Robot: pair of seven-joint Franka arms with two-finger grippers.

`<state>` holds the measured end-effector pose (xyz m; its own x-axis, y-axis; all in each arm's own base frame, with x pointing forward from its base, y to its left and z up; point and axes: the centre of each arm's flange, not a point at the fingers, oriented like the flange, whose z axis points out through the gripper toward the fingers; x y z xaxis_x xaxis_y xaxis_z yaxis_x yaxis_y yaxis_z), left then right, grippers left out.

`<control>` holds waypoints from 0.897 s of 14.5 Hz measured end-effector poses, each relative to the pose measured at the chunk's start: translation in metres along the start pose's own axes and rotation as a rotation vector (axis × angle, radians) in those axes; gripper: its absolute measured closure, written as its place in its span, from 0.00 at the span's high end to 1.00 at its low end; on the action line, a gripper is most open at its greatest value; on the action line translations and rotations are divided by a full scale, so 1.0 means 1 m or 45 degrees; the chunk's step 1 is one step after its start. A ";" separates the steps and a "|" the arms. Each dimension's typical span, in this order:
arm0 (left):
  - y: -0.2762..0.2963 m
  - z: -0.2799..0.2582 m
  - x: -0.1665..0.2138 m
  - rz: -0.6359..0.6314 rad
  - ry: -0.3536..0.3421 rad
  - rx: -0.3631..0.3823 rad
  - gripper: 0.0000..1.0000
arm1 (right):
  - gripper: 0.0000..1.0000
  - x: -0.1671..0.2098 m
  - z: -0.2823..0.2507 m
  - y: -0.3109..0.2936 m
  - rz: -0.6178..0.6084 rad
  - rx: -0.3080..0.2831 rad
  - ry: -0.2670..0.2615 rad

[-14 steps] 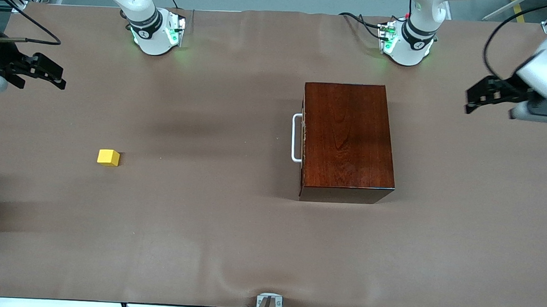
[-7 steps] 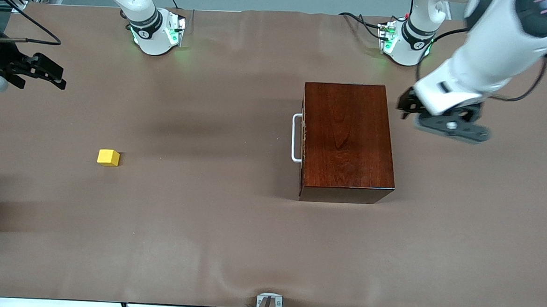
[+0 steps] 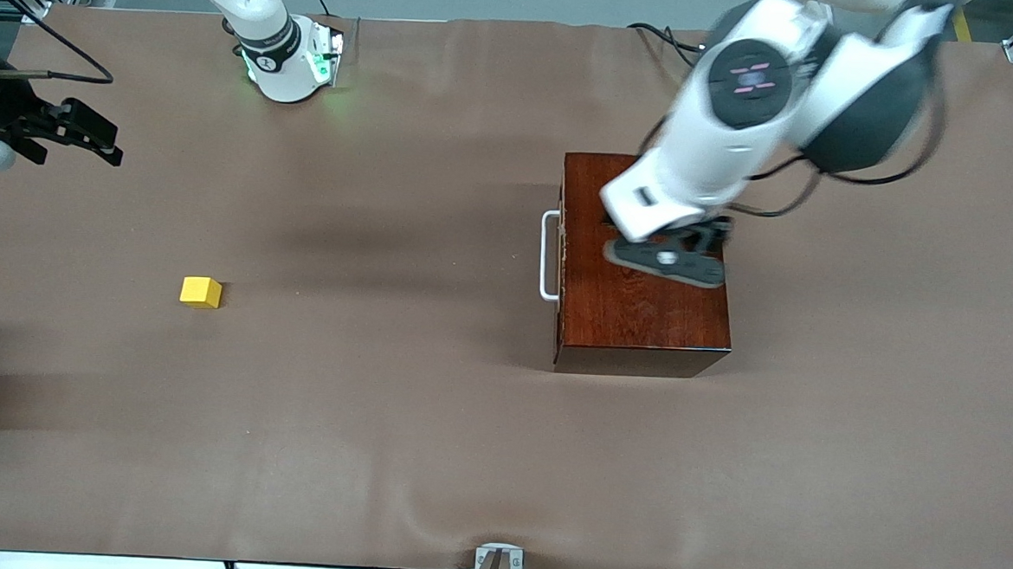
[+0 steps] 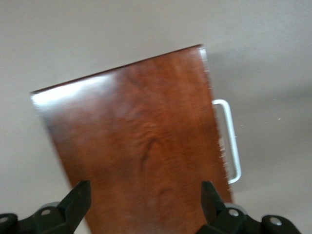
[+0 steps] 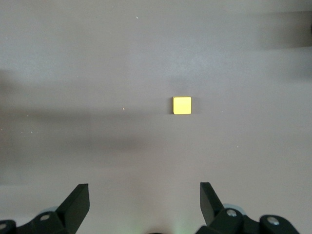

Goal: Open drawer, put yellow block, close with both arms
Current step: 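Move the left gripper over the box to the white drawer handle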

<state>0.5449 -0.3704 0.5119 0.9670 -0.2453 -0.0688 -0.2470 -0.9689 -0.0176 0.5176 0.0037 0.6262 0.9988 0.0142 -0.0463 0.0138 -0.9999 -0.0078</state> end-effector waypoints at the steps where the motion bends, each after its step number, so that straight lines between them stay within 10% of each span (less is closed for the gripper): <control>1: 0.020 0.010 0.002 -0.019 0.009 0.013 1.00 | 1.00 0.000 0.000 0.000 0.000 0.000 0.000; 13: 0.195 0.148 -0.015 -0.262 0.117 0.228 1.00 | 1.00 0.000 0.000 0.000 0.000 0.000 -0.002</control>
<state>0.4734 -0.5507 0.3622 0.9975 -0.0540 0.0452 -0.0441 -0.9792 -0.1979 0.5174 0.0036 0.6261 0.9988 0.0141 -0.0478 0.0138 -0.9999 -0.0078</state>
